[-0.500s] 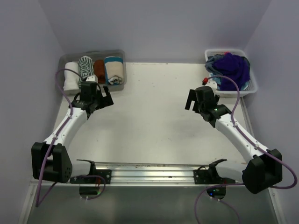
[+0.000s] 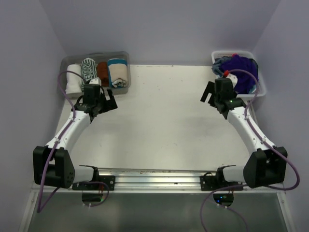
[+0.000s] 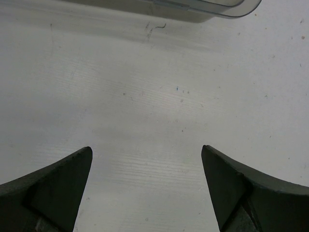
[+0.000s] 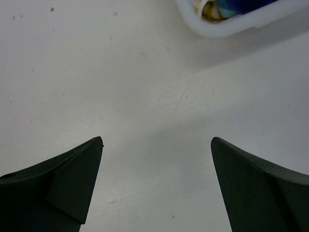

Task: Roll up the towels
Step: Grab a towel with the right arm

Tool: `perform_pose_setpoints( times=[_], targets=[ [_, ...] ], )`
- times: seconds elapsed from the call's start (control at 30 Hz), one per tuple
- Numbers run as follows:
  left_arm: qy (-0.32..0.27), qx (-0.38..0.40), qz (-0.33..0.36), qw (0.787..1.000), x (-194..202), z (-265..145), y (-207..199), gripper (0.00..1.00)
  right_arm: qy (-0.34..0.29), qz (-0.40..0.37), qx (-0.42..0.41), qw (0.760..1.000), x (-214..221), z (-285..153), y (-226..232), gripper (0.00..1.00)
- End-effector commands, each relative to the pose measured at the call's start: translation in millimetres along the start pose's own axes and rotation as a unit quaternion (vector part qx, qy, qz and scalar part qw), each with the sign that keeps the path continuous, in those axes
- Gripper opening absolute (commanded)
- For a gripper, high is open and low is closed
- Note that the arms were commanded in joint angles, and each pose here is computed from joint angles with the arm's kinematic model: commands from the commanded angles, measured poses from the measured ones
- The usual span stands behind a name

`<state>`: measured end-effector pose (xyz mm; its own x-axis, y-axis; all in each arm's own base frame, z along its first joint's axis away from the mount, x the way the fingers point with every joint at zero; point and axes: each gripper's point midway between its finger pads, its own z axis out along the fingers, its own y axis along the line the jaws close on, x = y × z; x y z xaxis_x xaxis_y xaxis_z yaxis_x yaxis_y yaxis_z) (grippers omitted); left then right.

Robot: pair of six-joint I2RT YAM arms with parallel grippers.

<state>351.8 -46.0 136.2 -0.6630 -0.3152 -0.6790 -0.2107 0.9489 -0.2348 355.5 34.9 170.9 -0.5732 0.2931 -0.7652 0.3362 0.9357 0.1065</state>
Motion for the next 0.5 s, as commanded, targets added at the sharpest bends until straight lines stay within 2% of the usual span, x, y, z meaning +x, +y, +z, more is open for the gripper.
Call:
perform_pose_setpoints(
  times=[0.0,0.1,0.23,0.47],
  targets=[
    [-0.016,0.009,0.004,1.000,-16,-6,-8,1.00,-0.027,0.081,-0.037,0.996,-57,14,-5,0.99],
    [-0.011,0.017,0.001,1.000,-13,-9,-10,1.00,-0.018,0.159,-0.038,0.986,-89,41,-24,0.99],
    [-0.018,0.019,-0.004,1.000,-14,-15,-10,1.00,-0.079,0.209,-0.020,0.974,-144,56,-44,0.95],
    [-0.023,0.014,-0.002,1.000,-15,-23,-7,1.00,-0.089,0.261,0.011,0.961,-177,109,-67,0.93]
  ],
)
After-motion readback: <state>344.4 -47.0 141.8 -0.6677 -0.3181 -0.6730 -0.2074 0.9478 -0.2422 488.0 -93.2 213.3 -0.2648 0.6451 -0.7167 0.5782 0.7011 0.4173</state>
